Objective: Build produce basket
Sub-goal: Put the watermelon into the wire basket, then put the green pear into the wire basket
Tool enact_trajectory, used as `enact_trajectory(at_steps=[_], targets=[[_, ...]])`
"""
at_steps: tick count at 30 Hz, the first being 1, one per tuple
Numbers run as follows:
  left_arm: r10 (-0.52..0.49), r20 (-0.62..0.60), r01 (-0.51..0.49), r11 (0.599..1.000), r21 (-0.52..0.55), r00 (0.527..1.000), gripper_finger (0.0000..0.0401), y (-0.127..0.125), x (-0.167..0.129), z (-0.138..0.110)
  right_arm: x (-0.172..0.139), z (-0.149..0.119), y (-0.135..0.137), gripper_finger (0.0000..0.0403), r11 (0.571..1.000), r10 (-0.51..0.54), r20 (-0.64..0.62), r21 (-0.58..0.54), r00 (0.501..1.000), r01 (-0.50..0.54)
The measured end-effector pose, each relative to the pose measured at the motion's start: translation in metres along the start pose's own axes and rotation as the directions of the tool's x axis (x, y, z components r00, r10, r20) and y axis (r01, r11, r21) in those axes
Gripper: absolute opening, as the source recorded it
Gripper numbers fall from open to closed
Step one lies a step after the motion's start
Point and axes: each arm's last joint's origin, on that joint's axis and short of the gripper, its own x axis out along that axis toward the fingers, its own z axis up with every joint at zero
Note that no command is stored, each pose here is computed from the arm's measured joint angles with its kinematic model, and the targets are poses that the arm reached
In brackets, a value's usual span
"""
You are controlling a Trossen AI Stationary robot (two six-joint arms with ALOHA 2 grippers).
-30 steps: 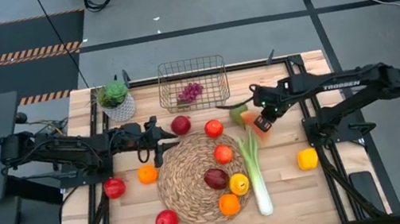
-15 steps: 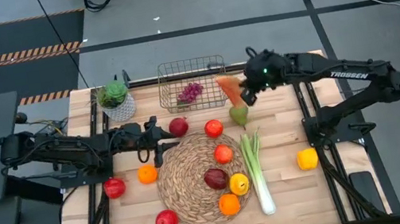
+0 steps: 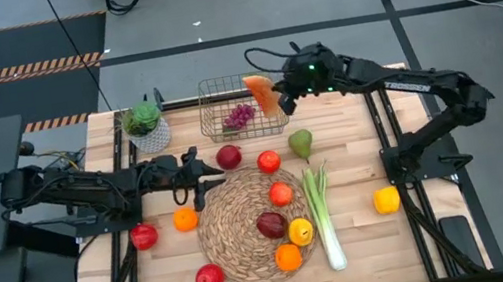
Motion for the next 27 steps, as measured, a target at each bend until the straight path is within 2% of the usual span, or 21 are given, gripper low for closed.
enact_trajectory(at_steps=[9,14,20,27], targets=[[0.001,-0.002,-0.001,1.0,0.0,1.0,0.0125,0.0,0.0,0.0,0.029,-0.002,-0.008,0.0045,0.998,-0.021,0.026,-0.051,0.999,0.022],[0.053,0.001,-0.053,0.999,0.0,0.999,0.0125,0.002,0.0,0.0,0.035,-0.003,-0.012,0.0068,0.996,-0.037,0.024,-0.082,0.999,0.039],[0.06,0.002,-0.06,0.998,0.0,0.998,0.0126,0.002,0.0,0.0,0.037,-0.005,-0.013,0.0129,0.991,-0.039,0.005,-0.126,0.999,0.04],[0.059,-0.004,-0.059,0.998,-0.031,0.998,0.0126,0.002,0.0,-0.001,0.014,-0.007,0.0,0.0209,0.989,-0.012,-0.048,-0.149,0.999,0.005]])
